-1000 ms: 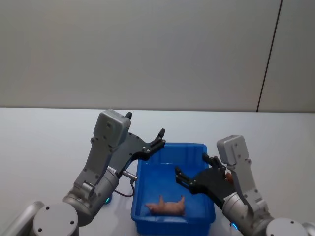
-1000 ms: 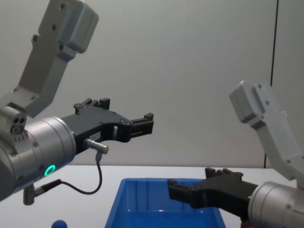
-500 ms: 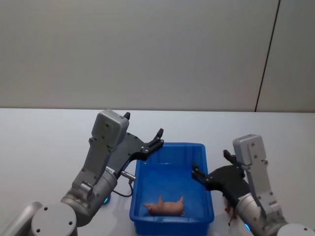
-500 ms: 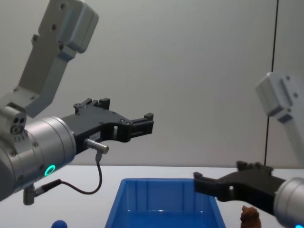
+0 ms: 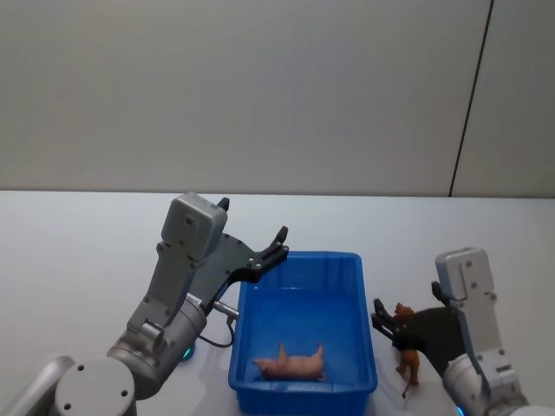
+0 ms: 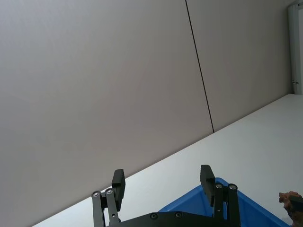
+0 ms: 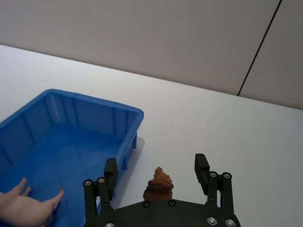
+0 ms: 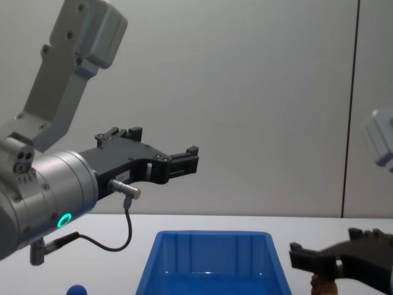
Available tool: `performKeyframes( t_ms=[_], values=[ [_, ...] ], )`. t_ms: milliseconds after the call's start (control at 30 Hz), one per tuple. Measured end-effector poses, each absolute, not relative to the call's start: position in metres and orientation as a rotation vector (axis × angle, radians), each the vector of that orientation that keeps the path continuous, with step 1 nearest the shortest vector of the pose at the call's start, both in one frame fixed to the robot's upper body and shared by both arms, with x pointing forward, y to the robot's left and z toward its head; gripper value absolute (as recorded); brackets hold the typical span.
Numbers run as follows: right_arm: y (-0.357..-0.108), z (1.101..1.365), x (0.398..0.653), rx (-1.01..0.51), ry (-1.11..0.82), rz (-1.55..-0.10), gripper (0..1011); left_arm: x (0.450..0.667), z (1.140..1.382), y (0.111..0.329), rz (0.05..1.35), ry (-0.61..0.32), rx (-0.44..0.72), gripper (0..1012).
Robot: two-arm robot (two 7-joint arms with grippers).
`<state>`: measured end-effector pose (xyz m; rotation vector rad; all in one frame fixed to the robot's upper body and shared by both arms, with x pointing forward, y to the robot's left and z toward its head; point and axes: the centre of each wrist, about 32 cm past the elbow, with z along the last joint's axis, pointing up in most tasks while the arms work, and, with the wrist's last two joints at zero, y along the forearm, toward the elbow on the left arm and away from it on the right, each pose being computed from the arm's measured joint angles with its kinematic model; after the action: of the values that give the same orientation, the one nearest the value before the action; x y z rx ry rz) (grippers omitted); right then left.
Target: Pick up the two dolls from the table and place them into the box.
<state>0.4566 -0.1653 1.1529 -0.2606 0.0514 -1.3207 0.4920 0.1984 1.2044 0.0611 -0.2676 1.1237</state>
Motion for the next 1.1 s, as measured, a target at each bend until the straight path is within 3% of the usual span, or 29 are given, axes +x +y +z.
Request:
performKeyframes(
  t_ms=[833,1067,1100],
  values=[
    [-0.169,1.129,0.452,-0.39,0.187,-1.346,998,0.492,1.204,0.198,1.124,-0.268,0.061,1001],
    [-0.168,1.122,0.451,-0.401,0.226,-1.327,855,0.492,1.204,0.198,1.124,-0.268,0.061,1001],
    [-0.167,1.122,0.451,-0.403,0.231,-1.324,796,0.492,1.204,0.198,1.124,-0.268,0.061,1001]
  ],
)
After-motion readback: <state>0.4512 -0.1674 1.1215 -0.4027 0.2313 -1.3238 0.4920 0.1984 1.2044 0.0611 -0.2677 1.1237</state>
